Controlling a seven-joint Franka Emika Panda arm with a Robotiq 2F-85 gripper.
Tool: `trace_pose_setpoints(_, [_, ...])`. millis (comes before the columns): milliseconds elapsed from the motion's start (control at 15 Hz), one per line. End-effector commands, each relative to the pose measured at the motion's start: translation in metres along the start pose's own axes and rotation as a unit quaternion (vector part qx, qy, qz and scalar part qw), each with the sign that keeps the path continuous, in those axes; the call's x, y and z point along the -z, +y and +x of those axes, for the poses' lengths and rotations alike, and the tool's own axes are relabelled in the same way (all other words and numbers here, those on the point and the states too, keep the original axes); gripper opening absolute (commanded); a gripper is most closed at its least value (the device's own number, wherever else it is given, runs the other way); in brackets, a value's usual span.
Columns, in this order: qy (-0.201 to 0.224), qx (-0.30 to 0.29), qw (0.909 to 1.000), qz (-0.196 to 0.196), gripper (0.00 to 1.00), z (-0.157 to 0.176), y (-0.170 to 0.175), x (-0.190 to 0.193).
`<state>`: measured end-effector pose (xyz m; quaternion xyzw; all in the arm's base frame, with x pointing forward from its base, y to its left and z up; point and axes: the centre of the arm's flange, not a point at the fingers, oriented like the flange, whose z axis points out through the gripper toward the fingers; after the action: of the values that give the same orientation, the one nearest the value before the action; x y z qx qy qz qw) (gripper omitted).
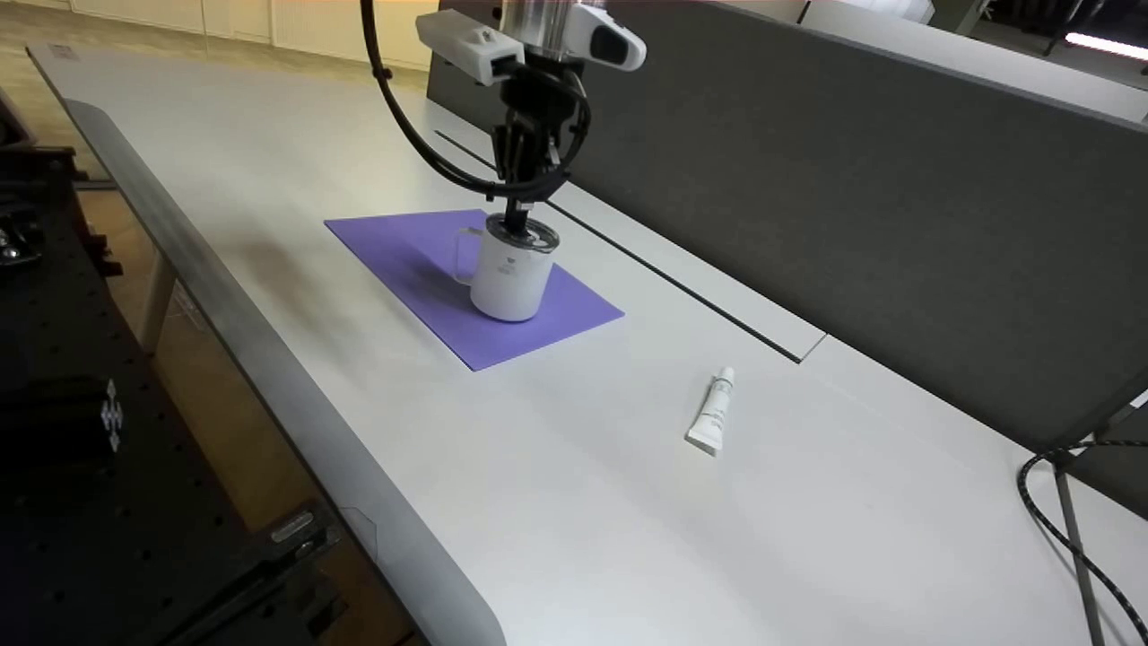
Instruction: Move the object on the cup
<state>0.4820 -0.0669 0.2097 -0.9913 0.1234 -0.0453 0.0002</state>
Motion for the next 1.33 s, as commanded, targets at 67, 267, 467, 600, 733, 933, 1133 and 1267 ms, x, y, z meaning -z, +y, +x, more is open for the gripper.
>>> trace_pose_setpoints(67, [-0.020, -0.014, 0.9994, -0.024, 0.00, 0.003, 0.022, -0.010])
trace_pose_setpoints(267, [-0.021, -0.018, 0.9993, -0.027, 0.00, 0.005, 0.030, -0.009])
trace_pose_setpoints(467, [-0.022, -0.020, 0.9993, -0.021, 0.00, 0.006, 0.032, -0.010])
trace_pose_setpoints(600, [-0.023, -0.022, 0.9994, -0.016, 0.00, 0.006, 0.030, -0.013])
trace_pose_setpoints(733, [-0.023, -0.022, 0.9994, -0.011, 0.00, 0.005, 0.024, -0.016])
trace_pose_setpoints(933, [-0.030, -0.021, 0.9993, -0.008, 0.00, 0.003, 0.015, -0.021])
trace_pose_setpoints(1133, [-0.027, -0.039, 0.9988, 0.012, 0.00, 0.011, 0.016, -0.007])
trace_pose_setpoints(1267, [-0.022, -0.064, 0.9969, 0.039, 0.00, 0.021, 0.020, 0.015])
